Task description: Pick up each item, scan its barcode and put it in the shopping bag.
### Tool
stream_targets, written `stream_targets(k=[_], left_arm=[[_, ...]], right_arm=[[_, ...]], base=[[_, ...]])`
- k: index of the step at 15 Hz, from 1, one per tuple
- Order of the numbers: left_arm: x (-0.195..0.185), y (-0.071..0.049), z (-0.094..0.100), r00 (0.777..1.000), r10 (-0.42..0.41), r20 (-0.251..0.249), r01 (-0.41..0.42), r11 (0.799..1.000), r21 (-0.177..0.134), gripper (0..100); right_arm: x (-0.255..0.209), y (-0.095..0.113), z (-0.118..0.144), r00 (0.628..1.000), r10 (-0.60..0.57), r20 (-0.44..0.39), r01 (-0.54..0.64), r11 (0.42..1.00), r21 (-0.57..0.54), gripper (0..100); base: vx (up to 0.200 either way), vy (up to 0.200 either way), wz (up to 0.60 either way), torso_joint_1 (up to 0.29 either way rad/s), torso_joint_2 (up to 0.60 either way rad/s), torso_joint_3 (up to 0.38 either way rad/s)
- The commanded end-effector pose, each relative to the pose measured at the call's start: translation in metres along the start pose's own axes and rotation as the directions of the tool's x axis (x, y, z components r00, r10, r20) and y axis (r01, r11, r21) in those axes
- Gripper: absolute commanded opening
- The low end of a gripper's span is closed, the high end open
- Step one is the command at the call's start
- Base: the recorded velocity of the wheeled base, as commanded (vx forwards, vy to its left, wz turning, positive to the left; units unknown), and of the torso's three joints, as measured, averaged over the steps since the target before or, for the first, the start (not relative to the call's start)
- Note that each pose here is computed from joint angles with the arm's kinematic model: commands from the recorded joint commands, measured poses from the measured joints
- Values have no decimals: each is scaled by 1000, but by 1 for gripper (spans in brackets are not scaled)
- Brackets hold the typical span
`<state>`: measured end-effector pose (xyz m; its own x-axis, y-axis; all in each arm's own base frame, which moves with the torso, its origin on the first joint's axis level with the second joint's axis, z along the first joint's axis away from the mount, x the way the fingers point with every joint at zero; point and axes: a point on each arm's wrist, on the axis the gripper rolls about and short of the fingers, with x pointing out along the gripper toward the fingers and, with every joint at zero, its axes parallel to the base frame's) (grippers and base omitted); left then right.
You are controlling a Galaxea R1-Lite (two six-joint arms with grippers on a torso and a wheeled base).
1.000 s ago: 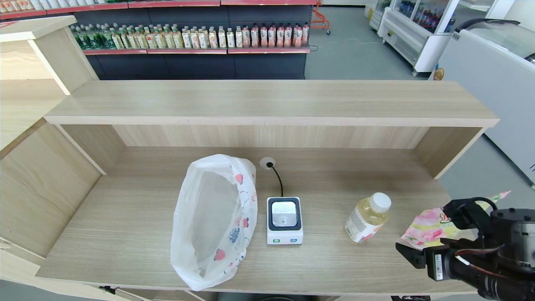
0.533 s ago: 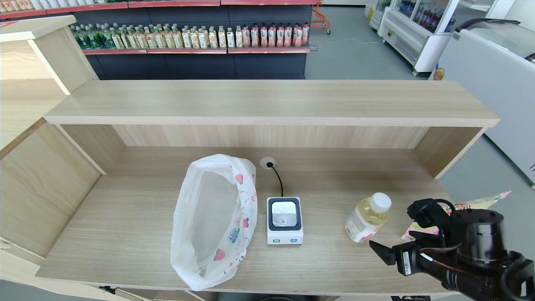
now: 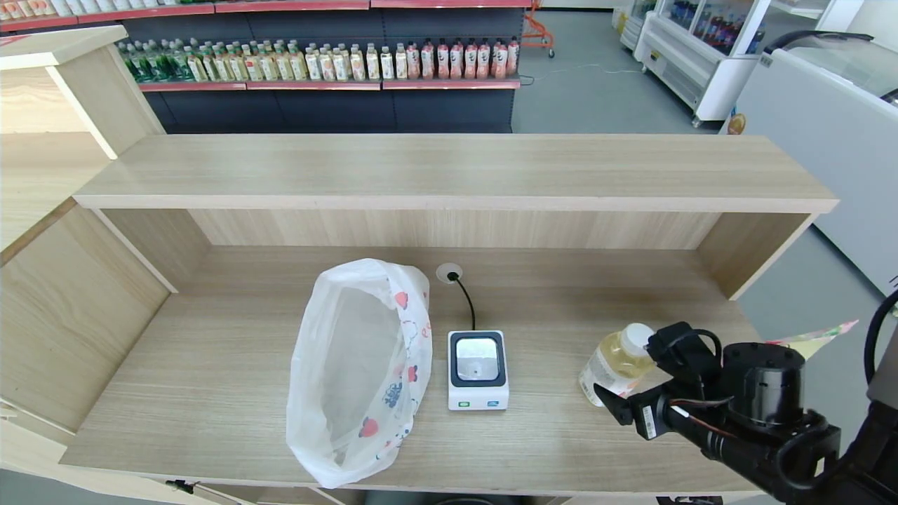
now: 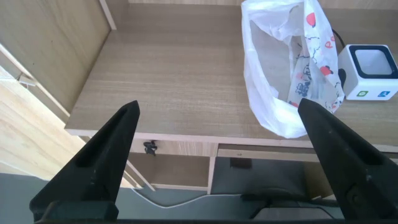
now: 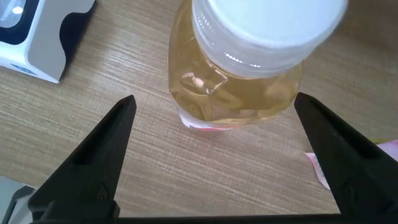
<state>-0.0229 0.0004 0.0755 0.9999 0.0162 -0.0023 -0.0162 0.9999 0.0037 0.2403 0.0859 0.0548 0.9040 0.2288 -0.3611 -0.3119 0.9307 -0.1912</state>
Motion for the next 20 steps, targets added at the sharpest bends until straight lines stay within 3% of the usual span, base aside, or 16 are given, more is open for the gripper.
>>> stream_targets(k=[1, 14, 15, 20], left_arm=[[0, 0, 0, 1000, 1, 1, -1, 1000, 1, 100], [0, 0, 0, 1000, 1, 1, -1, 1000, -1, 100], [0, 0, 0, 1000, 1, 1, -1, 1000, -1, 100], [0, 0, 0, 1000, 1, 1, -1, 1000, 1, 100]], right_arm=[[13, 3, -7, 1000, 23, -2, -23, 999, -30, 100], [65, 14, -3, 988, 92, 127, -80, 992, -94, 100], [67, 14, -1, 984, 108, 142, -95, 991, -92, 0], [69, 12, 1, 982, 107, 158, -94, 992, -84, 0]], base=[[0, 0, 0, 0, 0, 0], [0, 0, 0, 0, 0, 0], [0, 0, 0, 0, 0, 0], [0, 0, 0, 0, 0, 0]])
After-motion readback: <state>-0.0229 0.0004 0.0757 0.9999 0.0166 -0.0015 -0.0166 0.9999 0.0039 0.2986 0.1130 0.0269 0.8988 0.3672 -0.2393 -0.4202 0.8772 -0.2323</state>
